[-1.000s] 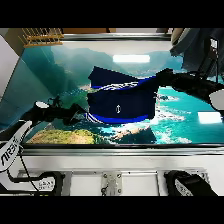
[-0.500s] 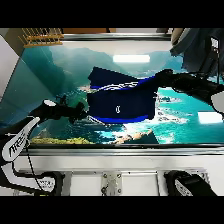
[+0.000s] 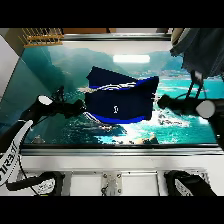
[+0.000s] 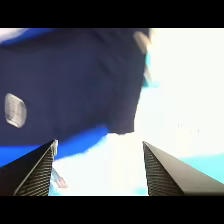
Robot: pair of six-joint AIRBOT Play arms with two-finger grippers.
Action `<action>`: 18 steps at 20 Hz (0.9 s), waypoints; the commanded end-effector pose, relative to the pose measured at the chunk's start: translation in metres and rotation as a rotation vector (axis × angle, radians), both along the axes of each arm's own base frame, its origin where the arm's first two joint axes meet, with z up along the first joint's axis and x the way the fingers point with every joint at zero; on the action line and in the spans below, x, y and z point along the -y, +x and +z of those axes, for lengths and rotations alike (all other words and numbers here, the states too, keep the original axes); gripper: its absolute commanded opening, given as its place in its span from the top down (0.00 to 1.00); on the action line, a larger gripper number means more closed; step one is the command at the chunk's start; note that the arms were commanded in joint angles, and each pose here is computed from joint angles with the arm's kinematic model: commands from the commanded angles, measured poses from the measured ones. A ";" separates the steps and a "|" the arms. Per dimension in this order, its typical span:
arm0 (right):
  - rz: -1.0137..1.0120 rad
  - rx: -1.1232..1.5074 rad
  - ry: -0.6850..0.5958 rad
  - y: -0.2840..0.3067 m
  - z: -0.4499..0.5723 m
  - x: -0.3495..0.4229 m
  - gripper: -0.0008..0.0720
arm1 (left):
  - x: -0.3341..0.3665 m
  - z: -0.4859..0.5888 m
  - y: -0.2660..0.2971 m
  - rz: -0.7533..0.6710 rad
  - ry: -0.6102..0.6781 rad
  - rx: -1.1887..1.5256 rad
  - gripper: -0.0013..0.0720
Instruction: Fold the clothes and pants, and hang the long-sleeved shirts on hangers.
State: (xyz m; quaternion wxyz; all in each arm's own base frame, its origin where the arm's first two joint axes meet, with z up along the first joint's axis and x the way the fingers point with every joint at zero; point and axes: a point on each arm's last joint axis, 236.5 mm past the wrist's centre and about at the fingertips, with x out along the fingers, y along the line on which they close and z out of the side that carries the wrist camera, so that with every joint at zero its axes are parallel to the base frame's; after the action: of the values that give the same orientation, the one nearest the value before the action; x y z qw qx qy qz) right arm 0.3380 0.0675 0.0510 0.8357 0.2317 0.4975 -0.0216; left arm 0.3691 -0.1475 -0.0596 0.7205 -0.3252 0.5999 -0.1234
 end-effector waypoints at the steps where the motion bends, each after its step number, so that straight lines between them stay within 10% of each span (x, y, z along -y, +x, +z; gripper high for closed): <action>1: -0.305 -0.234 0.156 -0.038 -0.099 0.001 0.18 | 0.008 0.009 -0.009 -0.106 0.084 0.067 0.97; 8: -0.475 -0.037 0.378 0.025 -0.140 -0.027 0.17 | 0.013 0.008 -0.011 -0.126 0.099 0.074 0.97; 18: -0.395 -0.088 0.329 0.033 -0.160 -0.044 0.19 | 0.012 0.008 -0.010 -0.122 0.099 0.078 0.97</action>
State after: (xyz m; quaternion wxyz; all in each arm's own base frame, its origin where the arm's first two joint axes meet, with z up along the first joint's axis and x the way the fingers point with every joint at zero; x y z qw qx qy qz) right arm 0.3780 0.1062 -0.1014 0.7530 0.4639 0.4524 -0.1144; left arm 0.3587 -0.1596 -0.0522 0.7487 -0.2471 0.5967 -0.1495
